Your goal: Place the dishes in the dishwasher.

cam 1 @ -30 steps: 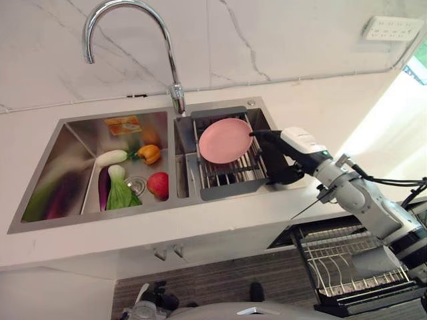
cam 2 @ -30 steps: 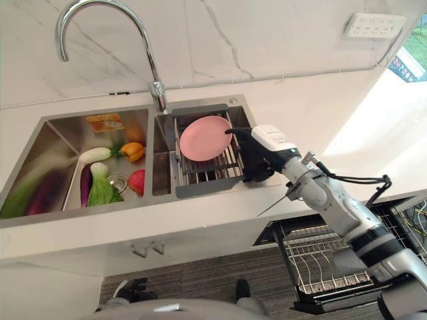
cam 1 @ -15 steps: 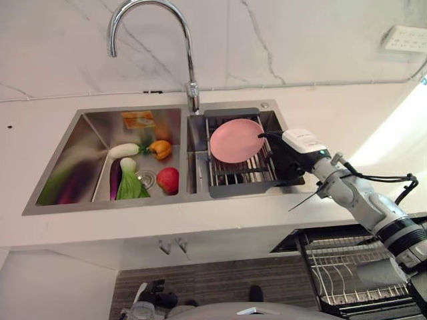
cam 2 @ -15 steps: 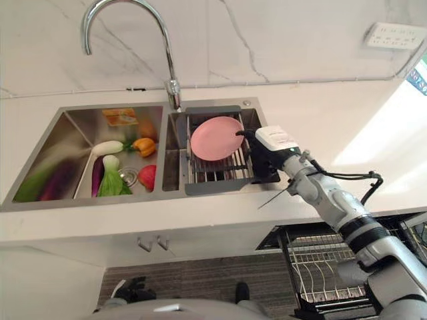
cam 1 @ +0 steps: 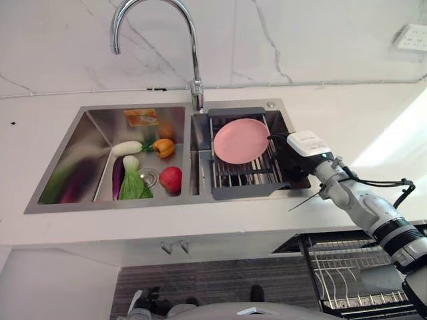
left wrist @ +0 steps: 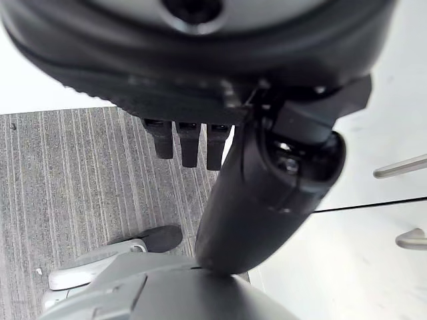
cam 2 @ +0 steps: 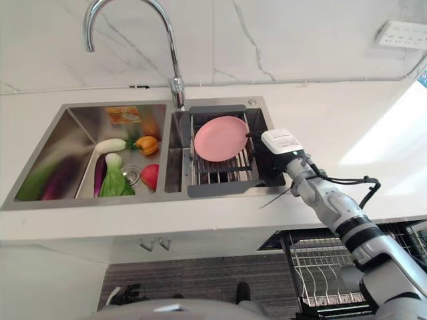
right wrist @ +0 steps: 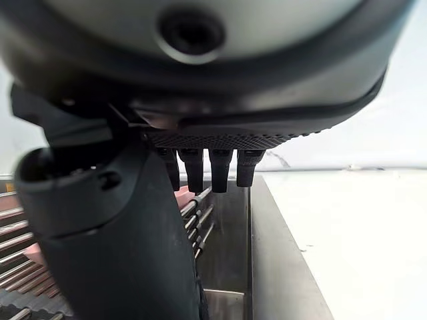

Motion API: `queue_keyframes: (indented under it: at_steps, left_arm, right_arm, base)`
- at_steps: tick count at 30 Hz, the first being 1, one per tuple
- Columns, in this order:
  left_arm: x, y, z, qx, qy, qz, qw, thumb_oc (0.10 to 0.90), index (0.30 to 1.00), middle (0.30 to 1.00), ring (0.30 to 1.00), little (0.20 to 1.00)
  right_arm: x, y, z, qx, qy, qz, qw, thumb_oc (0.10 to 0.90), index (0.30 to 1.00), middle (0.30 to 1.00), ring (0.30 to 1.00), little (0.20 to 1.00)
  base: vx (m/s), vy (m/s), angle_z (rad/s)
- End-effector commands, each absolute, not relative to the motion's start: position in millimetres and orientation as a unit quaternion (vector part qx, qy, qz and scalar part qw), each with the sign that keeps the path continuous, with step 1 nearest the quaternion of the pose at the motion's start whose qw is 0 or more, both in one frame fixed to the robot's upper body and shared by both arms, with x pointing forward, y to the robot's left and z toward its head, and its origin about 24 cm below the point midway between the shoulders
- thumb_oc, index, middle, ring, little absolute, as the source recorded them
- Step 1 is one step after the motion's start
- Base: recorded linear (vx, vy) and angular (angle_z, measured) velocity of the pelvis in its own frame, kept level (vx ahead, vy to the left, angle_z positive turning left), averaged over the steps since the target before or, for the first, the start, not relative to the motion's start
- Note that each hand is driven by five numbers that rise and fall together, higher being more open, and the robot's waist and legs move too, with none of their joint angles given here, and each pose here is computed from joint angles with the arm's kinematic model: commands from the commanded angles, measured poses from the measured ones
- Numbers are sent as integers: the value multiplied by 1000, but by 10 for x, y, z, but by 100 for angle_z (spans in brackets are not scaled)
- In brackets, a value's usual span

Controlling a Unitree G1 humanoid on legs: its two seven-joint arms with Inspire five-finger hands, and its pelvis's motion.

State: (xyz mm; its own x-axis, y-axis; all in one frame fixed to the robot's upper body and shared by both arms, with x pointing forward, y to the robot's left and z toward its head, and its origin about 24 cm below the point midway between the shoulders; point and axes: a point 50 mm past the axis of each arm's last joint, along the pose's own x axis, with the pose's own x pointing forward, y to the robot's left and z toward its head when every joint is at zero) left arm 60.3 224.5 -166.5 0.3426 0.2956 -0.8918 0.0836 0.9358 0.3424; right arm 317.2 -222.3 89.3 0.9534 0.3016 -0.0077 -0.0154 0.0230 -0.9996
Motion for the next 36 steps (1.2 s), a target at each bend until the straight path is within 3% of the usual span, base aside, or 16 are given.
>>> queue_keyframes:
  at_steps: [1,6,16,36]
  left_arm:
    - [508,2247,-1692,193,589,45,783,800,900,900,900,900]
    - [531,2226,-1693,198,586,48,784,800,900,900,900,900]
    - [587,2212,-1686,203,579,49,788,800,900,900,900,900]
    - [559,2249,-1680,201,582,57,786,800,900,900,900,900]
  right_arm:
    - [3382,-2118,1642,-699,-246,-17,671,800,900,900,900,900]
    - [3317,-2149,1695,-708,-273,-76,647,800,900,900,900,900]
    - [3219,-2143,1754,-687,-297,-124,652,800,900,900,900,900]
    - [3027,-1864,1672,-638,-325,-40,697,800,900,900,900,900]
  base:
    - [11,0,7]
    - [16,-3,6]
    - [2,0,0]
    - [0,0,0]
